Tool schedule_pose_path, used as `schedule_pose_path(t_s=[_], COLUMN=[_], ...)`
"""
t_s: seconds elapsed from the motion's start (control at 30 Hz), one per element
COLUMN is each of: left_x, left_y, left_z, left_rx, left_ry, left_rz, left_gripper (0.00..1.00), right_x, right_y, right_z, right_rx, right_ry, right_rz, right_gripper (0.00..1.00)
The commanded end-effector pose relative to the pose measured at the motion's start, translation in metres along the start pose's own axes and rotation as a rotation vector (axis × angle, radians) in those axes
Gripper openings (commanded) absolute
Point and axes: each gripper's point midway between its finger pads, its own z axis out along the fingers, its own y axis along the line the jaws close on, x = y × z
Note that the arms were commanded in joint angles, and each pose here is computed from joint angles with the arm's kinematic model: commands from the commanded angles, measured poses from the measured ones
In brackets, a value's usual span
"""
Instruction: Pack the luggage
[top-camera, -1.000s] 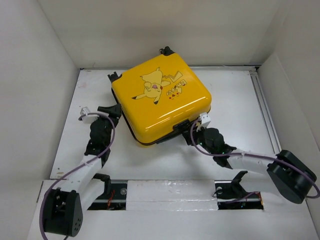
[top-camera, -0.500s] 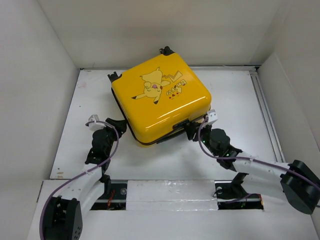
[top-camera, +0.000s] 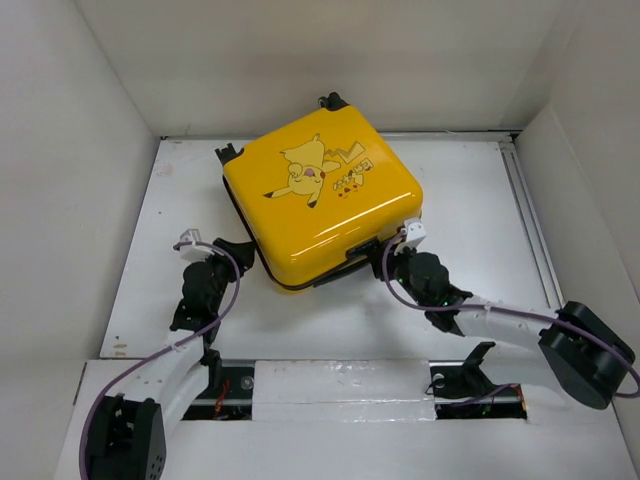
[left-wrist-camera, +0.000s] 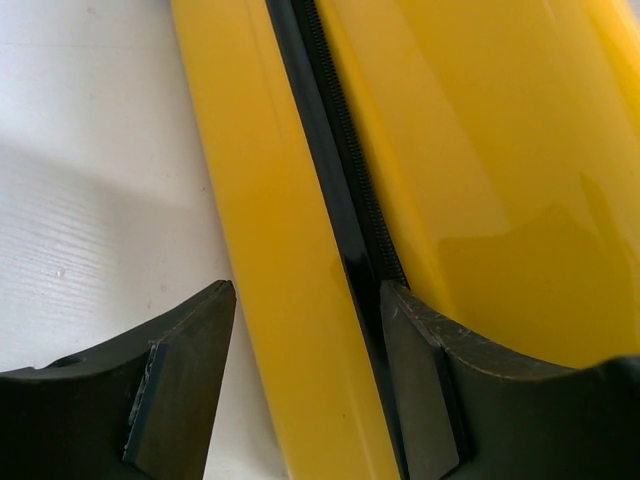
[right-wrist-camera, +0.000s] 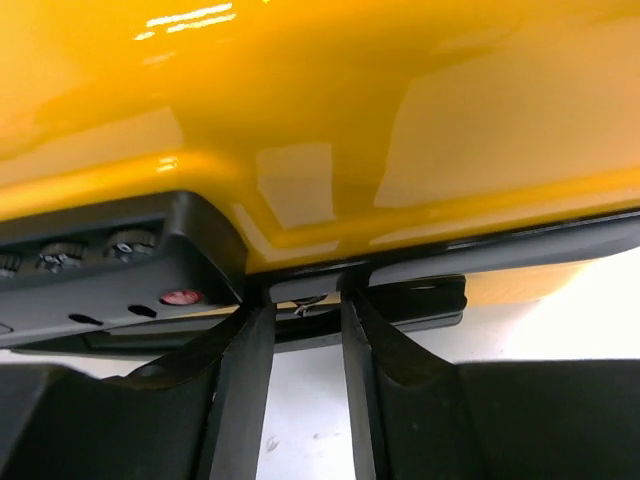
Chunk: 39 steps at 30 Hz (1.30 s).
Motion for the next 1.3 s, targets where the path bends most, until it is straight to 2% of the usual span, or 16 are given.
schedule_pose_path(t_s=[0.0, 0.13, 0.17, 0.23, 0.3, 0.33, 0.4, 0.43, 0.47, 0.5, 0.6, 0.77, 0.9, 1.07, 1.17, 1.27], left_x=[0.028, 0.029, 0.032, 0.030, 0.033, 0.032, 0.042, 0.046, 0.046, 0.058, 0.063, 0.078, 0.089, 0.097, 0.098, 0.101], left_y=[-0.011, -0.015, -0.016, -0.024, -0.023, -0.030, -0.050, -0.058, -0.062, -0.081, -0.093, -0.113, -0.133, -0.143, -0.148, -0.146], left_z=[-0.009, -0.011, -0.011, -0.011, -0.010, -0.010, -0.012, -0.012, -0.009, -0.013, -0.009, -0.012, -0.015, -0.017, -0.018, -0.017], left_rx=[0.102, 0.125, 0.134, 0.165, 0.161, 0.177, 0.214, 0.223, 0.205, 0.239, 0.225, 0.276, 0.275, 0.295, 0.318, 0.310], left_ry=[0.126, 0.136, 0.148, 0.150, 0.167, 0.163, 0.184, 0.189, 0.165, 0.199, 0.187, 0.216, 0.207, 0.240, 0.253, 0.258], left_rz=[0.055, 0.055, 0.064, 0.065, 0.055, 0.060, 0.073, 0.072, 0.081, 0.080, 0.062, -0.008, -0.016, -0.023, -0.012, -0.008], left_gripper=[0.55, 0.54, 0.54, 0.54, 0.54, 0.54, 0.54, 0.54, 0.54, 0.54, 0.54, 0.52, 0.52, 0.52, 0.52, 0.52], right_x=[-0.053, -0.069, -0.071, -0.076, -0.098, -0.095, -0.127, -0.117, -0.112, -0.118, -0.079, -0.015, 0.007, -0.006, 0.016, 0.016], right_y=[0.011, 0.010, 0.010, 0.012, 0.020, 0.022, 0.047, 0.049, 0.071, 0.083, 0.108, 0.131, 0.175, 0.255, 0.278, 0.290], right_z=[0.014, 0.019, 0.019, 0.018, 0.011, 0.009, -0.007, -0.010, -0.021, -0.028, -0.053, -0.069, -0.073, -0.077, -0.063, -0.042], right_rx=[-0.012, -0.004, -0.006, -0.018, -0.045, -0.055, -0.166, -0.187, -0.292, -0.338, -0.497, -0.594, -0.690, -0.840, -0.858, -0.832], right_ry=[-0.152, -0.202, -0.212, -0.227, -0.266, -0.228, -0.255, -0.179, -0.134, -0.114, 0.043, 0.234, 0.263, 0.225, 0.268, 0.222], right_rz=[0.009, 0.011, 0.005, -0.014, -0.025, -0.051, -0.072, -0.105, -0.120, -0.126, -0.090, -0.011, -0.015, -0.097, -0.140, -0.117], right_gripper=[0.38, 0.17, 0.07, 0.00, 0.00, 0.00, 0.00, 0.00, 0.00, 0.00, 0.00, 0.00, 0.00, 0.00, 0.00, 0.00])
